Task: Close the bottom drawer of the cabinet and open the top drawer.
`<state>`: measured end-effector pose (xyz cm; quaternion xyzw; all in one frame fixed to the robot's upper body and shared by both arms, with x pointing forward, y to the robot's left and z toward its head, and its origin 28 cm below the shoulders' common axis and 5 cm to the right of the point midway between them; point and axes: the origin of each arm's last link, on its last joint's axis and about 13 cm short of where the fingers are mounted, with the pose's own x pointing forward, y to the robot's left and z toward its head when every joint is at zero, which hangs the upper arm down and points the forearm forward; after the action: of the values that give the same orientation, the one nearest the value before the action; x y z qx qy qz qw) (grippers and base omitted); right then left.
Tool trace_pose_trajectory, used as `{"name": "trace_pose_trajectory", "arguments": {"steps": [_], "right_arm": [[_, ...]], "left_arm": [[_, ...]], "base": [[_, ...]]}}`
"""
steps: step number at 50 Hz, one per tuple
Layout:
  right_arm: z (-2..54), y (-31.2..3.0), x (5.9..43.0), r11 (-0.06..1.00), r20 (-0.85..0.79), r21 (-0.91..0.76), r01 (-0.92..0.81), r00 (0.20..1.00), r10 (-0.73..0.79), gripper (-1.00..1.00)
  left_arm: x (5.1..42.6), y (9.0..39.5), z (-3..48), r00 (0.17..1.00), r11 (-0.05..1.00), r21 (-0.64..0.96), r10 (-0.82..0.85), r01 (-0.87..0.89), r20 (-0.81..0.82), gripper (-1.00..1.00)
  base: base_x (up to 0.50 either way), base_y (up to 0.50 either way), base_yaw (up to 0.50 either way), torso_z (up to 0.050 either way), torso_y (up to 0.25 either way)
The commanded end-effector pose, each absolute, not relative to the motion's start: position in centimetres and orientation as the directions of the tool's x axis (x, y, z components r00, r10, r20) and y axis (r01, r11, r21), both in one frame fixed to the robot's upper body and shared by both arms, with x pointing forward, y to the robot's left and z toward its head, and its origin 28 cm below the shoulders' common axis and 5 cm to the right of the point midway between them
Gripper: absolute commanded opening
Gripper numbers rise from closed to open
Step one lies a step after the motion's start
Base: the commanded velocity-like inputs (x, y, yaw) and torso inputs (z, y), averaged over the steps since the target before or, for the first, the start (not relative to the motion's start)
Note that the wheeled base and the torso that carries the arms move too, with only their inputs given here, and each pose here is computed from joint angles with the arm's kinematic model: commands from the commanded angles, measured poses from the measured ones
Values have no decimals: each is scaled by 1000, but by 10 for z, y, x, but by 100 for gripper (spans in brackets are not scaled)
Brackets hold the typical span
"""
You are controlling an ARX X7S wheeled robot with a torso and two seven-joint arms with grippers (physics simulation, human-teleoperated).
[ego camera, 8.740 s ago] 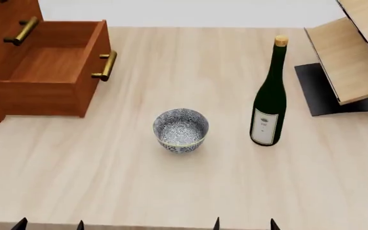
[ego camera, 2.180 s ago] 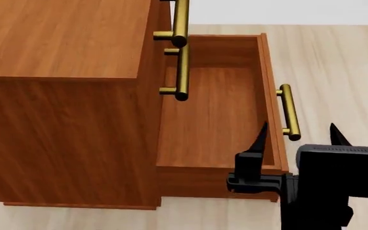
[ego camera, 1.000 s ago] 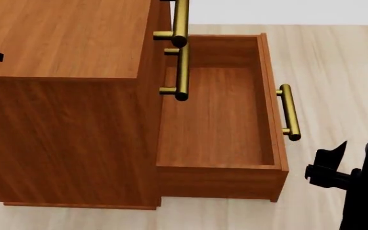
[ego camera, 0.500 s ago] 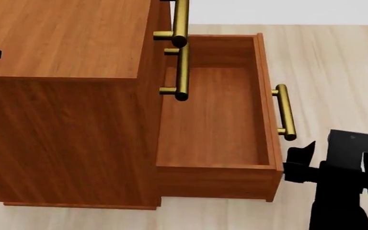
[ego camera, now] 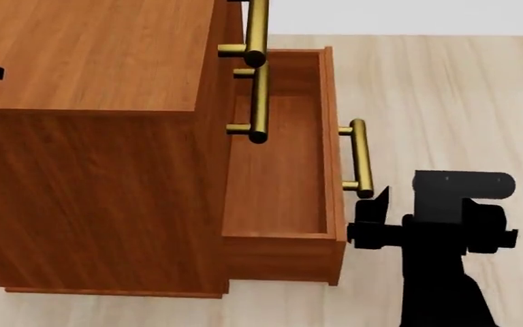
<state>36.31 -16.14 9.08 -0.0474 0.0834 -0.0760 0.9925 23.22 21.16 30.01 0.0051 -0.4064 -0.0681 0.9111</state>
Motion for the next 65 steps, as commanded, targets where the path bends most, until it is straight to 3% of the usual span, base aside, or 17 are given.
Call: {"name": "trace_pose_trajectory", "arguments": {"steps": [1, 41, 65], "right_arm": [[99, -133, 370, 997, -140, -75, 30, 989, -40, 100], [98, -63, 385, 966, -166, -37, -257, 955, 248, 100], [98, -55, 366, 952, -146, 8, -307, 941, 305, 100]], "left_arm": [[231, 211, 302, 656, 990, 65, -130, 123, 744, 100], [230, 214, 304, 647, 991, 61, -125, 121, 752, 100], [227, 214, 307, 640, 991, 56, -122, 122, 758, 100]], "base": [[0, 0, 0, 0, 0], [0, 0, 1, 0, 0], [0, 2, 4, 0, 0]]}}
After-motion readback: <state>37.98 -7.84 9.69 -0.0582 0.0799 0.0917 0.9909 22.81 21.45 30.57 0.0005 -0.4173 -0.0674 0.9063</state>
